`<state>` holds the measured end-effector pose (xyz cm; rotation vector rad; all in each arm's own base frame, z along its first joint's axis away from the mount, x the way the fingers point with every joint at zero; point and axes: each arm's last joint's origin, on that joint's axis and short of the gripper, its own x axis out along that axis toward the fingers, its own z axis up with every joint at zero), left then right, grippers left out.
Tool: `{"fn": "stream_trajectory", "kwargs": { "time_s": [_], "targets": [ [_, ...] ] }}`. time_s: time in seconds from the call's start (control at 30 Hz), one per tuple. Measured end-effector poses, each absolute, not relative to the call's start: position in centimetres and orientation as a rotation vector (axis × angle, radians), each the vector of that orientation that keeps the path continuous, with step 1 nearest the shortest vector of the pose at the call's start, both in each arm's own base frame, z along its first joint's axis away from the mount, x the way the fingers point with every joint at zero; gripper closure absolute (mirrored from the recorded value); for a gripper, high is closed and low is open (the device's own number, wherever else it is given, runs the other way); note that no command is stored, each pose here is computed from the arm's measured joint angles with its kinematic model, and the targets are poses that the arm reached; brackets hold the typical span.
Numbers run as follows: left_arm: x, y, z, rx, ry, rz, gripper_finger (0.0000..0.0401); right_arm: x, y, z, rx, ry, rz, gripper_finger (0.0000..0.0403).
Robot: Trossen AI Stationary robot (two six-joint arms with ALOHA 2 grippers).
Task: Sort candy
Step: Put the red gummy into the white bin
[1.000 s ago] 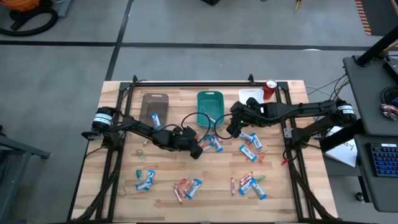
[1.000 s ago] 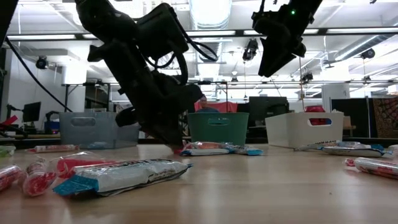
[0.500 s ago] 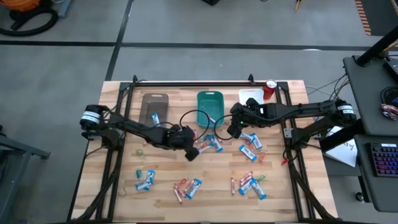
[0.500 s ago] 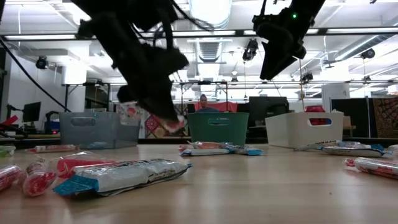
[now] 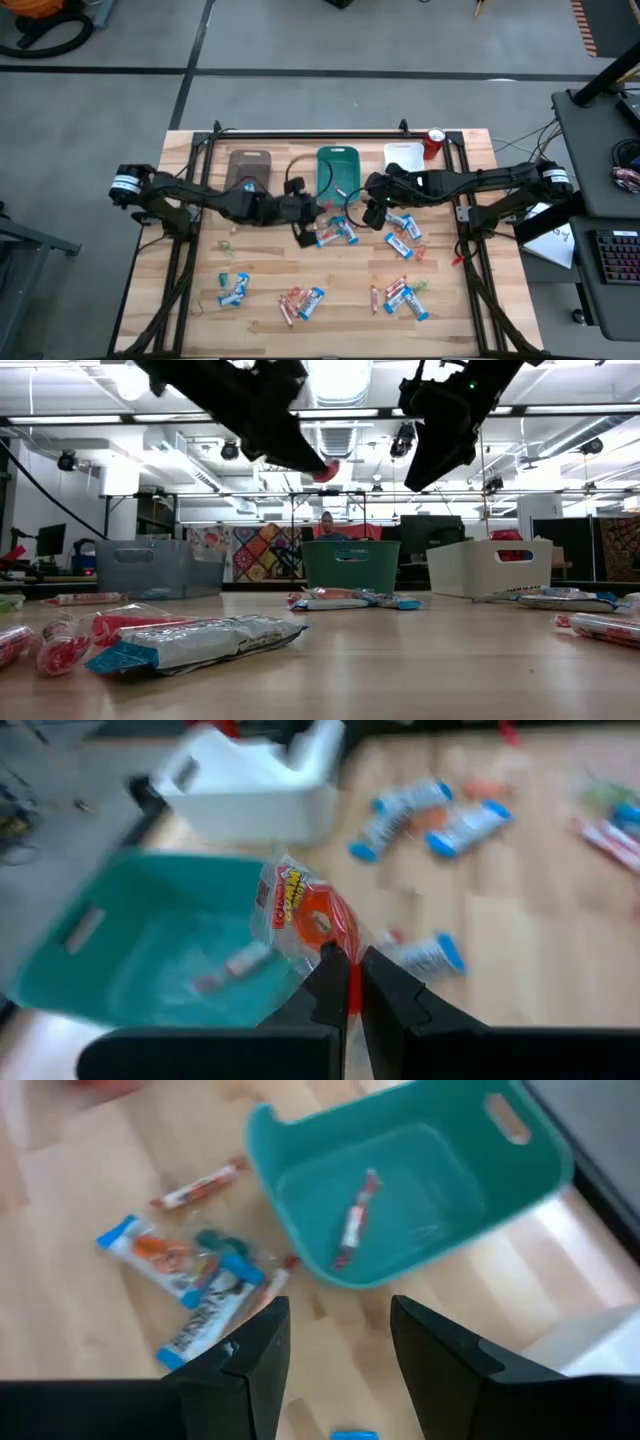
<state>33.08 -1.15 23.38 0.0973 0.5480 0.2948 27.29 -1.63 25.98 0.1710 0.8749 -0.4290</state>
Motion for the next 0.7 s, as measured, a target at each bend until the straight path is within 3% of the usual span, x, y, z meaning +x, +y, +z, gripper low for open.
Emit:
{"fn": "stream_trajectory", "kwargs": {
  "time_s": [0.4,0.7],
  "targets": [
    [34.8,7.4,23.2,0.096,0.577,0.364,0.0401,26.8,-1.6,25.5,0.138,0.947,-0.402,0.0236],
    [34.4,9.1,23.1,0.153,0.607,0.375,0.0401,26.3,-1.8,25.2,0.093,0.994,-0.390,0.0236]
  ]
}}
